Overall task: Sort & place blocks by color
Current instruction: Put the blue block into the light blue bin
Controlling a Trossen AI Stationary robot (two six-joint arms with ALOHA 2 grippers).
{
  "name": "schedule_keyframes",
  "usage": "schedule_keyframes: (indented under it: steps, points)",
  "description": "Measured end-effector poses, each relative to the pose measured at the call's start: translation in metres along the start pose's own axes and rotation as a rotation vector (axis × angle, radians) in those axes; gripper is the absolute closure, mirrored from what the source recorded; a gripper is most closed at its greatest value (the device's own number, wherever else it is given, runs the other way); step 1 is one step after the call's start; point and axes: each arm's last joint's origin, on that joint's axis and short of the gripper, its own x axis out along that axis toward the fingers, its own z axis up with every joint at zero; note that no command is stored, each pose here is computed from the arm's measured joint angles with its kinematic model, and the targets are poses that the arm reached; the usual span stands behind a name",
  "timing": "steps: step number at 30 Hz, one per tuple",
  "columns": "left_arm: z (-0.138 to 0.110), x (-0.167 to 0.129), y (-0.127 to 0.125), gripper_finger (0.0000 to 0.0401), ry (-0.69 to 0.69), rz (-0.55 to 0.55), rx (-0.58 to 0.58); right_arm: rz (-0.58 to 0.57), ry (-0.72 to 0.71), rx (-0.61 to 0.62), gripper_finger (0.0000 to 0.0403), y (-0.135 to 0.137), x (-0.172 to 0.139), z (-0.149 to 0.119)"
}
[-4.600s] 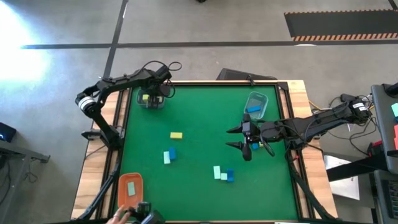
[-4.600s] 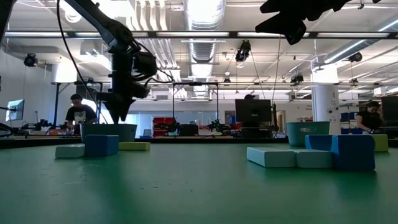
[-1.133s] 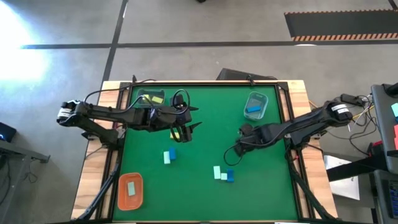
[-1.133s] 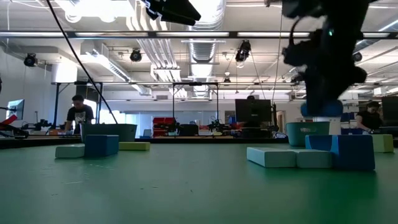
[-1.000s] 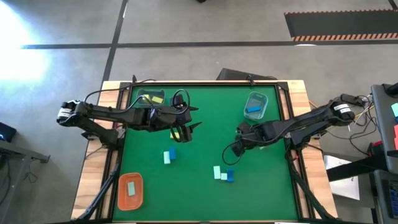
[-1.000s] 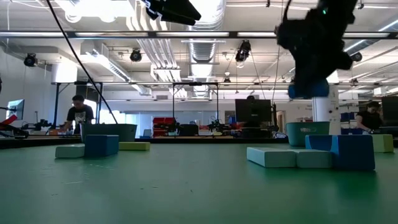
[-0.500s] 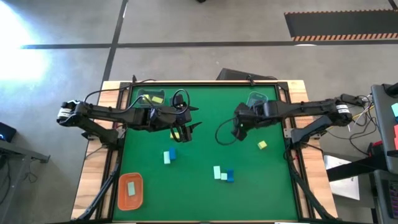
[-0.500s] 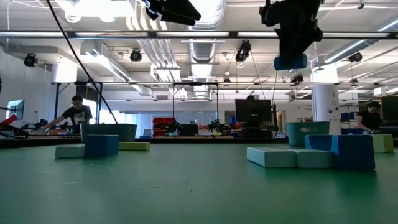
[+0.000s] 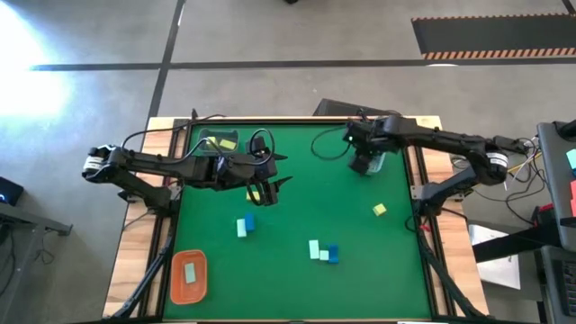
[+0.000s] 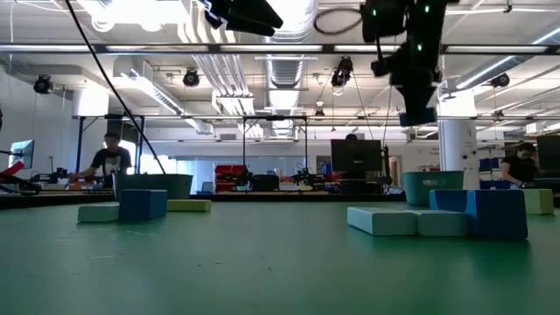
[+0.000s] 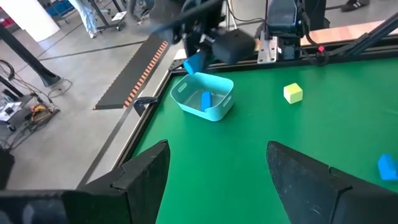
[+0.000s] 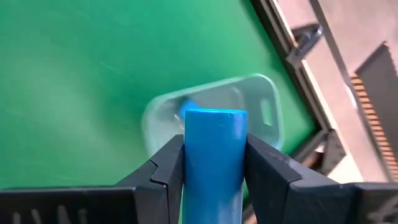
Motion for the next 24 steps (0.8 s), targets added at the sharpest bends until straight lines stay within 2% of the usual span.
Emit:
schedule_keyframes:
  steps: [4,10,18,24]
  points:
    - [0.0,0.0,0.0,0.015,0.002,0.0,-0.001,-0.029,0.04,0.003,0.0275,-0.023,0.034,-0.006]
    - [0.0,0.0,0.0,0.015,0.0,0.0,-0.003,-0.057,-0.002,0.039,0.0272,-0.041,0.078,-0.015]
    - [0.0,0.001,0.0,0.015,0.001,0.0,-0.004,-0.056,0.028,0.014,0.0265,-0.04,0.093,-0.026]
    - [-0.001,0.001,-0.001,0.015,0.005,-0.001,-0.052,-0.062,0.017,0.029,0.0235,-0.039,0.095,-0.026]
